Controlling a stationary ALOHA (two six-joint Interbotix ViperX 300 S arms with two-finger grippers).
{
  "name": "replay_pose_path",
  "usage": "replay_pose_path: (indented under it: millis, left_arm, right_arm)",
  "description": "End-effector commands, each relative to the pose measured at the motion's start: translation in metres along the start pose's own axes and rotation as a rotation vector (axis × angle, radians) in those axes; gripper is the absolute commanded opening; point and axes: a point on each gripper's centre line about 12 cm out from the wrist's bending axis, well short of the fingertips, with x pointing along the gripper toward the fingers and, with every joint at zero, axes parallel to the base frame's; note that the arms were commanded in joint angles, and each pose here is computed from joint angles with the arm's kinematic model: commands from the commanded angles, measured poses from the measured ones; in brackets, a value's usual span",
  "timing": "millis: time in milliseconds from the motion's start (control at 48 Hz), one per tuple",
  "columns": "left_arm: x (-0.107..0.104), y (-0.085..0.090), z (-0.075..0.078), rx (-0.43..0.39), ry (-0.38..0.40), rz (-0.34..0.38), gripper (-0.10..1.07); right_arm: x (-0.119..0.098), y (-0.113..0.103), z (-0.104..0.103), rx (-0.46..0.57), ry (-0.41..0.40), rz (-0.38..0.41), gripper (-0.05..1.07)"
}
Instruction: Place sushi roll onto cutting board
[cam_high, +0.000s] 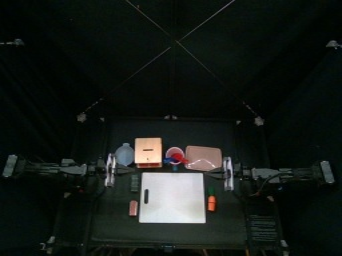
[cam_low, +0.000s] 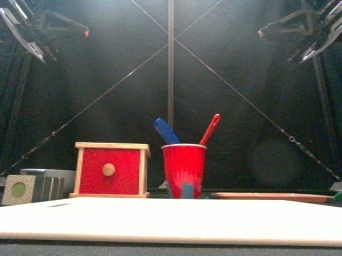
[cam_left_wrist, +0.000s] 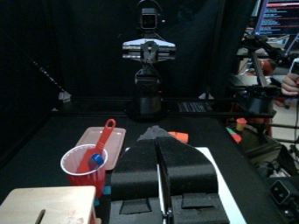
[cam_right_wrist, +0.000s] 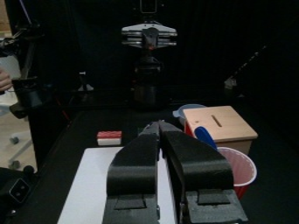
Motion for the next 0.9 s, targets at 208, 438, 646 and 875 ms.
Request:
replay_pose_path:
  millis: [208, 438, 646, 875]
  left_arm:
    - [0.009, 0.014, 0.002, -0.042, 0.141, 0.071, 0.10]
    - [0.026, 0.019, 0.008, -0.128, 0.278, 0.099, 0.12]
    - [0.061, 0.023, 0.004, -0.200, 0.556, 0.105, 0.13]
    - [0.087, 0.025, -0.022, -0.301, 0.913, 0.156, 0.13]
  right_arm:
    - [0.007, 0.001, -0.008, -0.040, 0.043, 0.009, 0.08]
    - [0.008, -0.001, -0.008, -0.045, 0.052, 0.002, 0.08]
    - [0.008, -0.007, -0.015, -0.046, 0.104, -0.028, 0.08]
    - [0.012, -0.019, -0.036, -0.034, 0.233, -0.083, 0.08]
